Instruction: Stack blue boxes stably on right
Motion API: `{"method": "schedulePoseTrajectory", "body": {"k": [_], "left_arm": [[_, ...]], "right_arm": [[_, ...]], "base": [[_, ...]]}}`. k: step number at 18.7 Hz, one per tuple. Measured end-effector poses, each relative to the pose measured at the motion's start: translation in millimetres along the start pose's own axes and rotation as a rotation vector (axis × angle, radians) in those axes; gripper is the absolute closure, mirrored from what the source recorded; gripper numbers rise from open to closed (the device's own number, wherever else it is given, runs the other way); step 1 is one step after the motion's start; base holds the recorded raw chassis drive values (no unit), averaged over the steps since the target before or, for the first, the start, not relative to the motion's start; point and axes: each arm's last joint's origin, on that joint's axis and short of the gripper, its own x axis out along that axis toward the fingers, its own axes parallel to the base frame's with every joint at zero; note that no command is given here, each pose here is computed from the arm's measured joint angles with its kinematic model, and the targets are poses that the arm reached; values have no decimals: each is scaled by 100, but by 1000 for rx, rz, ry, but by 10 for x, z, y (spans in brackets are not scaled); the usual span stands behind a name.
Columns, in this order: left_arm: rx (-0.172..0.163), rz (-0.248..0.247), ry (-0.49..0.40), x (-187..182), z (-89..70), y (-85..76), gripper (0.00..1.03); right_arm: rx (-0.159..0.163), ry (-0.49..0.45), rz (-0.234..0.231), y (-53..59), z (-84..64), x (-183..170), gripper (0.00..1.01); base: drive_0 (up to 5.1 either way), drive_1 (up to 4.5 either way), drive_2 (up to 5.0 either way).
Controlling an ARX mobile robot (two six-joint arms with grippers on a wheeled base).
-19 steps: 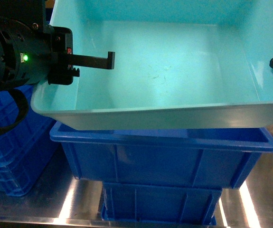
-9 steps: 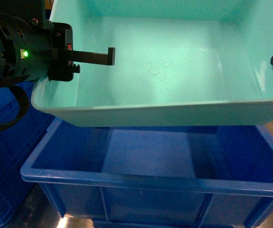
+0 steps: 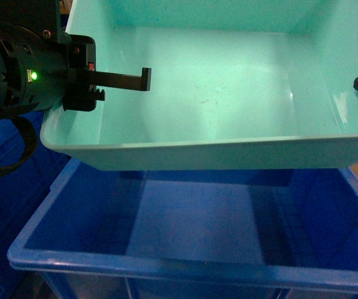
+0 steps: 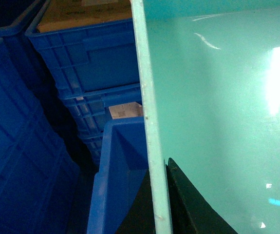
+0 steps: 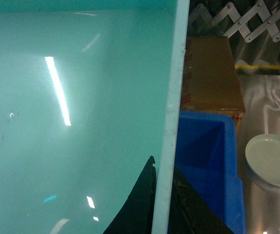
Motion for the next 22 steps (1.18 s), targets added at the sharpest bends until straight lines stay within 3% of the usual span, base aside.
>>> {"method": "schedulePoseTrajectory", "body": {"k": [8, 12, 16, 19, 22], "left_arm": [[2, -3, 4, 6, -6, 0, 101], [20, -5, 64, 61, -60, -1, 101], [20, -7, 182, 123, -240, -13, 101], [11, -36, 260, 168, -405, -16, 101], [14, -61, 358, 264, -696, 8, 101]], "right_arm": [[0, 0, 1, 2, -1, 2, 95], [18, 76, 3, -18, -85, 84, 95], [42, 168, 14, -40, -257, 151, 95], [60, 241, 4, -72, -434, 143, 95], [72, 330, 1, -62, -703, 160, 95]], "base": [[0, 26, -26], [0, 0, 0], [0, 0, 0], [0, 0, 0], [0, 0, 0]]}}
